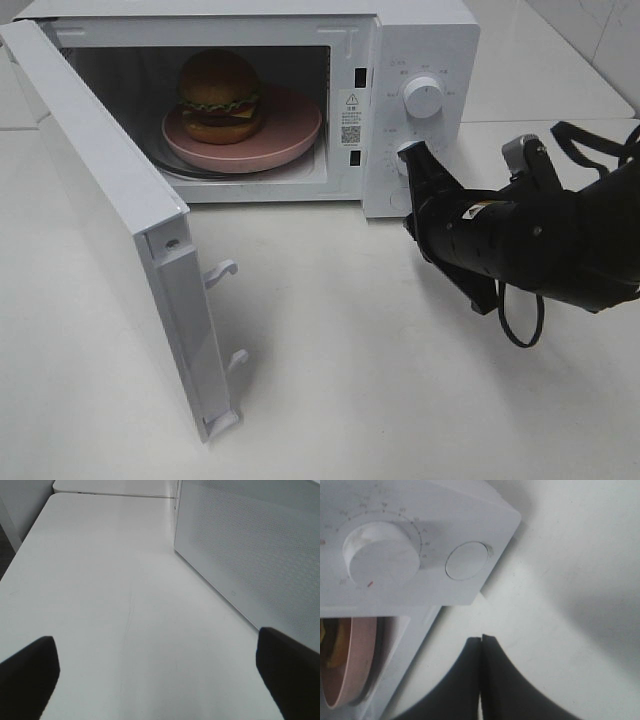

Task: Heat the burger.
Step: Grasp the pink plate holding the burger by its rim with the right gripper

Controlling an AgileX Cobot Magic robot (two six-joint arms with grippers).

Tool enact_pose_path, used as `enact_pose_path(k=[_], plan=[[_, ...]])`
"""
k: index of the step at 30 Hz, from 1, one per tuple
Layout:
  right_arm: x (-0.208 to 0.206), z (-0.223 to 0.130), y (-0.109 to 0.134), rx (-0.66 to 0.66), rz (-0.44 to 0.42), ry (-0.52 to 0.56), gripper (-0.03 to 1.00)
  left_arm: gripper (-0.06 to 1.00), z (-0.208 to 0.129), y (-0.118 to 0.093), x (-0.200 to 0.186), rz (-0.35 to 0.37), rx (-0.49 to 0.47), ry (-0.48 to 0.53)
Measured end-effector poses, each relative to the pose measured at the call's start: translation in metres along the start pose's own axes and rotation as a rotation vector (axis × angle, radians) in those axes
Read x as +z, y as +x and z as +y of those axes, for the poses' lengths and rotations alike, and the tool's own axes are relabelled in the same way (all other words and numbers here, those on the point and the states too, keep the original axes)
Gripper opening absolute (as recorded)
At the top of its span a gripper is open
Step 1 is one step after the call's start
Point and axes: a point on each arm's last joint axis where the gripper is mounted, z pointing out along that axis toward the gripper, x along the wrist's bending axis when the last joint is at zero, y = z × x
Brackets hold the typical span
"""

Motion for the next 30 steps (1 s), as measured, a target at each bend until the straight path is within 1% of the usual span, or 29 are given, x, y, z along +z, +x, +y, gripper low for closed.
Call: enact_pose_path(k=[1, 2, 3, 4, 6, 9, 11, 12, 14, 15, 16, 17, 18, 19, 20, 23, 25, 26, 27, 28, 29, 30], plan=[[0.000, 0.000, 0.000, 0.000, 0.000, 0.000, 0.01, 0.99, 0.000, 0.000, 0.000, 0.000, 0.000, 0.000], [-0.005, -0.001, 0.002, -0.054, -0.008, 0.031, 0.01, 0.99, 0.000, 0.000, 0.000, 0.000, 0.000, 0.000], [-0.007, -0.002, 0.003, -0.081, -0.009, 0.050, 0.01, 0.99, 0.000, 0.000, 0.000, 0.000, 0.000, 0.000], [-0.007, -0.002, 0.003, -0.081, -0.009, 0.050, 0.01, 0.99, 0.000, 0.000, 0.000, 0.000, 0.000, 0.000], [-0.014, -0.005, 0.005, -0.160, -0.024, 0.120, 0.01, 0.99, 0.000, 0.000, 0.000, 0.000, 0.000, 0.000], [-0.016, -0.006, 0.006, -0.185, -0.028, 0.139, 0.01, 0.99, 0.000, 0.000, 0.000, 0.000, 0.000, 0.000], [-0.024, -0.009, 0.008, -0.289, -0.032, 0.202, 0.01, 0.99, 0.000, 0.000, 0.000, 0.000, 0.000, 0.000], [-0.024, -0.009, 0.008, -0.289, -0.032, 0.202, 0.01, 0.99, 0.000, 0.000, 0.000, 0.000, 0.000, 0.000], [-0.029, -0.011, 0.009, -0.375, -0.037, 0.251, 0.01, 0.99, 0.000, 0.000, 0.000, 0.000, 0.000, 0.000], [-0.029, -0.011, 0.009, -0.375, -0.037, 0.251, 0.01, 0.99, 0.000, 0.000, 0.000, 0.000, 0.000, 0.000], [-0.031, -0.012, 0.009, -0.404, -0.041, 0.271, 0.01, 0.99, 0.000, 0.000, 0.000, 0.000, 0.000, 0.000], [-0.036, -0.013, 0.008, -0.460, -0.053, 0.315, 0.01, 0.99, 0.000, 0.000, 0.000, 0.000, 0.000, 0.000], [-0.036, -0.013, 0.008, -0.460, -0.053, 0.315, 0.01, 0.99, 0.000, 0.000, 0.000, 0.000, 0.000, 0.000], [-0.038, -0.014, 0.008, -0.492, -0.057, 0.335, 0.01, 0.99, 0.000, 0.000, 0.000, 0.000, 0.000, 0.000], [-0.043, -0.015, 0.008, -0.548, -0.060, 0.369, 0.01, 0.99, 0.000, 0.000, 0.000, 0.000, 0.000, 0.000], [-0.046, -0.015, 0.008, -0.575, -0.065, 0.387, 0.01, 0.99, 0.000, 0.000, 0.000, 0.000, 0.000, 0.000], [-0.055, -0.015, 0.007, -0.670, -0.080, 0.447, 0.01, 0.99, 0.000, 0.000, 0.000, 0.000, 0.000, 0.000], [-0.055, -0.015, 0.007, -0.670, -0.080, 0.447, 0.01, 0.99, 0.000, 0.000, 0.000, 0.000, 0.000, 0.000], [-0.057, -0.015, 0.007, -0.694, -0.082, 0.458, 0.01, 0.99, 0.000, 0.000, 0.000, 0.000, 0.000, 0.000], [-0.063, -0.015, 0.008, -0.755, -0.084, 0.489, 0.01, 0.99, 0.000, 0.000, 0.000, 0.000, 0.000, 0.000], [-0.063, -0.015, 0.008, -0.755, -0.084, 0.489, 0.01, 0.99, 0.000, 0.000, 0.000, 0.000, 0.000, 0.000], [-0.068, -0.014, 0.013, -0.823, -0.082, 0.520, 0.01, 0.99, 0.000, 0.000, 0.000, 0.000, 0.000, 0.000]])
